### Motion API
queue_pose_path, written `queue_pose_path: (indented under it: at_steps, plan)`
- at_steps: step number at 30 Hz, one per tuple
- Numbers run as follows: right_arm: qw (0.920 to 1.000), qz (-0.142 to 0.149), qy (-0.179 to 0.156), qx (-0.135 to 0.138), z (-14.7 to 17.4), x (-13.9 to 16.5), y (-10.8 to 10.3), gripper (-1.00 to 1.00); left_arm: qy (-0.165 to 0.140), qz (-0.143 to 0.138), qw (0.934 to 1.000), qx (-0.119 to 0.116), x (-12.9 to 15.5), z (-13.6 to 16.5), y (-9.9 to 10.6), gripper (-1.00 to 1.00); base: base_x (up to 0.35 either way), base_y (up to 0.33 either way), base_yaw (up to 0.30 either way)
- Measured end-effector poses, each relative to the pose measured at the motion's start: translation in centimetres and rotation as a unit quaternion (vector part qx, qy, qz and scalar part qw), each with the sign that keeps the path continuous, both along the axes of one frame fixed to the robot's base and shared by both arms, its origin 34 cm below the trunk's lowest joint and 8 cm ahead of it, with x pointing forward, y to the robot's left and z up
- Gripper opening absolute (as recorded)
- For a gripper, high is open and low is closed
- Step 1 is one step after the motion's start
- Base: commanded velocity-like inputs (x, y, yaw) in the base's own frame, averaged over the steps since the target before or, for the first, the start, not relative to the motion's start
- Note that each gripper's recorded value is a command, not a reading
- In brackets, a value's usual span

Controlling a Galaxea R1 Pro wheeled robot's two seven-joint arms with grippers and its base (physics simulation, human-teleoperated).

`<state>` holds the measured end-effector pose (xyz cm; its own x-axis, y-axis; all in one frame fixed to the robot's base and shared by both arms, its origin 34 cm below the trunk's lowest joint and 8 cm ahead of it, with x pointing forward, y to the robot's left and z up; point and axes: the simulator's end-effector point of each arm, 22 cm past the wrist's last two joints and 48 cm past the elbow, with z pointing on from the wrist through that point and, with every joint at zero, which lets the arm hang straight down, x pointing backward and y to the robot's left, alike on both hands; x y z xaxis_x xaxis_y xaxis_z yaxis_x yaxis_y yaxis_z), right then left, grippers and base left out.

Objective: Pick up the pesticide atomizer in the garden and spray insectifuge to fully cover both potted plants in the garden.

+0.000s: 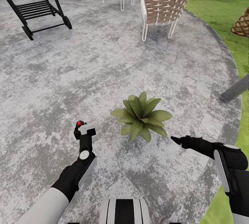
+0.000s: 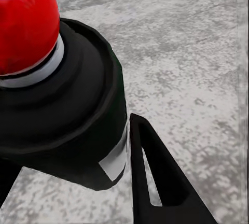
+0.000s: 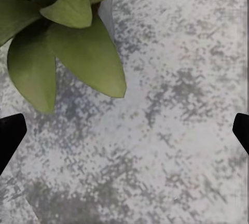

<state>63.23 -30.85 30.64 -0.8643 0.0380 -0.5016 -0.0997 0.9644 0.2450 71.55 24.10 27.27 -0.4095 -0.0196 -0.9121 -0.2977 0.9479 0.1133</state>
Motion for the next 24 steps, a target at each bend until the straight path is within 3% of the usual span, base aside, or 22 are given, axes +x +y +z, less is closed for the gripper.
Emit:
queue_pose_path:
  at_steps: [4, 12, 15, 21, 24]
  plan:
    - [1.0, 0.0, -0.008, 0.0, 1.0, 0.3, 0.0, 1.0, -0.014, -0.011, 0.9998, 0.005, 0.5, 1.5, -1.1, -1.0, 0.0, 0.0, 0.0]
    - [0.9997, -0.002, -0.025, -0.001, 2.9, 0.9, -0.3, 1.0, -0.061, -0.014, 0.9979, -0.014, 1.4, 6.6, -2.7, -1.0, 0.0, 0.0, 0.0]
    - [0.9993, -0.02, -0.032, -0.004, 3.7, 1.0, -1.7, 1.0, -0.074, -0.022, 0.997, -0.012, 1.2, 8.3, -3.3, -1.0, 0.0, 0.0, 0.0]
    - [0.9984, -0.025, -0.05, -0.008, 5.2, 1.2, -2.4, 1.0, -0.084, -0.043, 0.9955, -0.014, 1.1, 10.1, -5.2, -1.0, 0.0, 0.0, 0.0]
    - [0.9971, -0.04, -0.062, -0.017, 6.3, 1.4, -4.2, 1.0, -0.085, -0.047, 0.9952, -0.015, 1.1, 10.6, -5.6, -1.0, 0.0, 0.0, 0.0]
